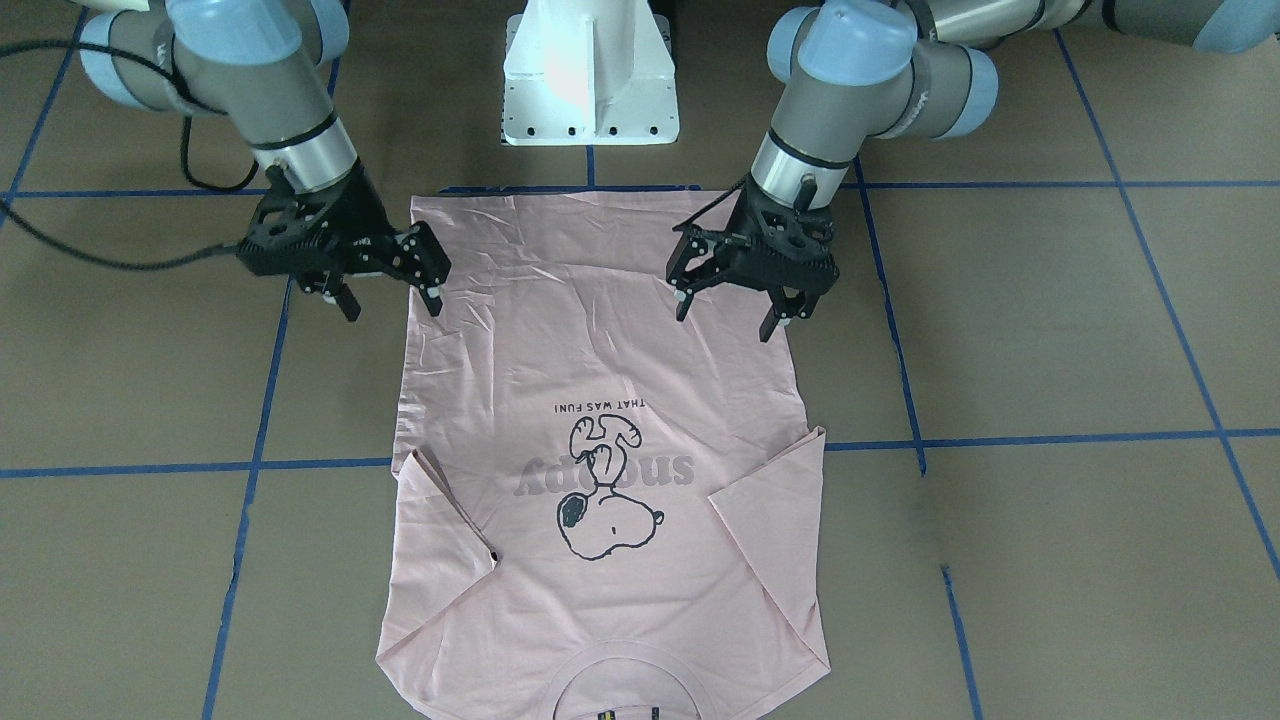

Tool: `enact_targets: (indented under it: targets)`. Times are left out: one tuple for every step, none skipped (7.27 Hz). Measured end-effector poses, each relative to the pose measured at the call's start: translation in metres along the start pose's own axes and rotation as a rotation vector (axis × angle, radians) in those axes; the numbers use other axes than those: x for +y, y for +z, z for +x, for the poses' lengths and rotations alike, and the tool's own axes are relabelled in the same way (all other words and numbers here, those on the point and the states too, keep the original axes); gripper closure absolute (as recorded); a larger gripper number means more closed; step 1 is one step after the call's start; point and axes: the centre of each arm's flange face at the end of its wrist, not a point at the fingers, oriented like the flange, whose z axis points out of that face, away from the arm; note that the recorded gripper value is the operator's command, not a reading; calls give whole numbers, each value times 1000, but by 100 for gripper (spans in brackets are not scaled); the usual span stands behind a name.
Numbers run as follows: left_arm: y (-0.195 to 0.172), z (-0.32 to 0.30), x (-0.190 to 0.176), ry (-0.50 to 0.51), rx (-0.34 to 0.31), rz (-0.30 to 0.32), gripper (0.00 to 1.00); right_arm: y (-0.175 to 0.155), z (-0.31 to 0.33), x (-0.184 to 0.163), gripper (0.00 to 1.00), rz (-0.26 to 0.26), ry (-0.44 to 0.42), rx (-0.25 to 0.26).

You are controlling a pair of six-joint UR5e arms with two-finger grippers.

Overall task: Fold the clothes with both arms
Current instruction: 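Lower both grippers down the shirt sides to the hem nearest the robot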

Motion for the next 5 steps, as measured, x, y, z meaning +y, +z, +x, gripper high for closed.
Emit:
enact_targets:
  targets:
    - [-6, 2, 38, -15, 18, -29, 0, -6, 12, 54, 1, -15, 27, 11]
    - [-7, 4, 74, -45, 22, -56, 3, -6, 22, 100, 1, -22, 58, 30]
    - [-2, 6, 112, -89, 14, -92, 18, -7, 26, 138, 1, -14, 81, 37]
    - [6, 3, 148, -133, -10, -123, 29, -9, 27, 173, 1, -4, 96, 34]
    - [15, -4, 181, -173, -41, -146, 36, -10, 27, 196, 0, 11, 99, 28]
